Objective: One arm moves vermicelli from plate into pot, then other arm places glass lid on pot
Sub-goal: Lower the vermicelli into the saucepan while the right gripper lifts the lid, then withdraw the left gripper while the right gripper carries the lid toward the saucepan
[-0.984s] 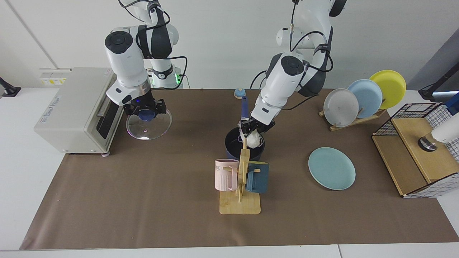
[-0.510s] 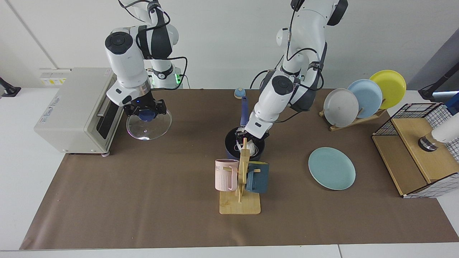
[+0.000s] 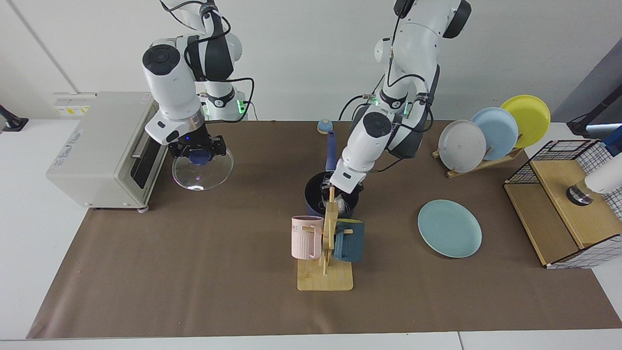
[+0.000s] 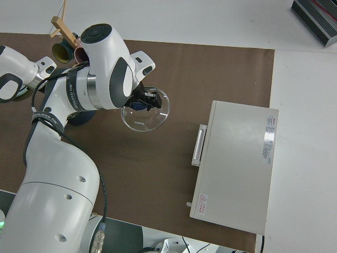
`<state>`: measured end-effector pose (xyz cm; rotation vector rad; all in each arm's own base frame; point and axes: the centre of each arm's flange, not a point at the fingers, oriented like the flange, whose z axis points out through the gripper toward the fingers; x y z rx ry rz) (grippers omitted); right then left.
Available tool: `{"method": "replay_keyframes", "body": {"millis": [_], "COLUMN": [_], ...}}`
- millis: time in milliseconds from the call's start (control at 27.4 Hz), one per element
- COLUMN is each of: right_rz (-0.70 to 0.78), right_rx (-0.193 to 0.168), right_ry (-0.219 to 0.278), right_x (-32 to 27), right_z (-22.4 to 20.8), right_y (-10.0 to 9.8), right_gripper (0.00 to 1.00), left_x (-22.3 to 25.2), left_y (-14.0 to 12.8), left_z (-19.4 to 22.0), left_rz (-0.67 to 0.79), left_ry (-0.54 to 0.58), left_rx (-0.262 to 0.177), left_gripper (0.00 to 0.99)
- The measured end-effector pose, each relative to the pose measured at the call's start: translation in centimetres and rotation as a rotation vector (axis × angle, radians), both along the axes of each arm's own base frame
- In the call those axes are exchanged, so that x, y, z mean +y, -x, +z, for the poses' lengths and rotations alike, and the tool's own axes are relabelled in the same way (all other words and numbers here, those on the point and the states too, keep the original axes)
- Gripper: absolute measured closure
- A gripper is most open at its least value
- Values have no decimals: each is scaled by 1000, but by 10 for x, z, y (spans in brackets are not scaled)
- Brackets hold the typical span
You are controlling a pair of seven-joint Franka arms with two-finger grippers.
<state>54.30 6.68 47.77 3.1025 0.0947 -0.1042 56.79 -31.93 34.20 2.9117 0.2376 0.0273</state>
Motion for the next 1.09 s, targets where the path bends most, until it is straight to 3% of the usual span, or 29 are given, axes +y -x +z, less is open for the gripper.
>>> {"method": "replay_keyframes", "body": {"millis": [401, 766, 1094], "right_rz": [-7, -47, -130], "right_rx": [-11, -34, -71], "right_ry": [-22, -22, -35], "right_x": [25, 65, 123], "right_z": [-7, -10, -22], "right_y": [3, 8, 19], "right_gripper": [568, 568, 568], "left_x": [-4, 32, 134], "left_y": [0, -16, -18], "left_z": [17, 140, 225], "left_rz": [-3, 20, -56], "left_ry": [-5, -72, -118], "left_rx": [-5, -9, -30], "left_gripper": [9, 4, 4]}}
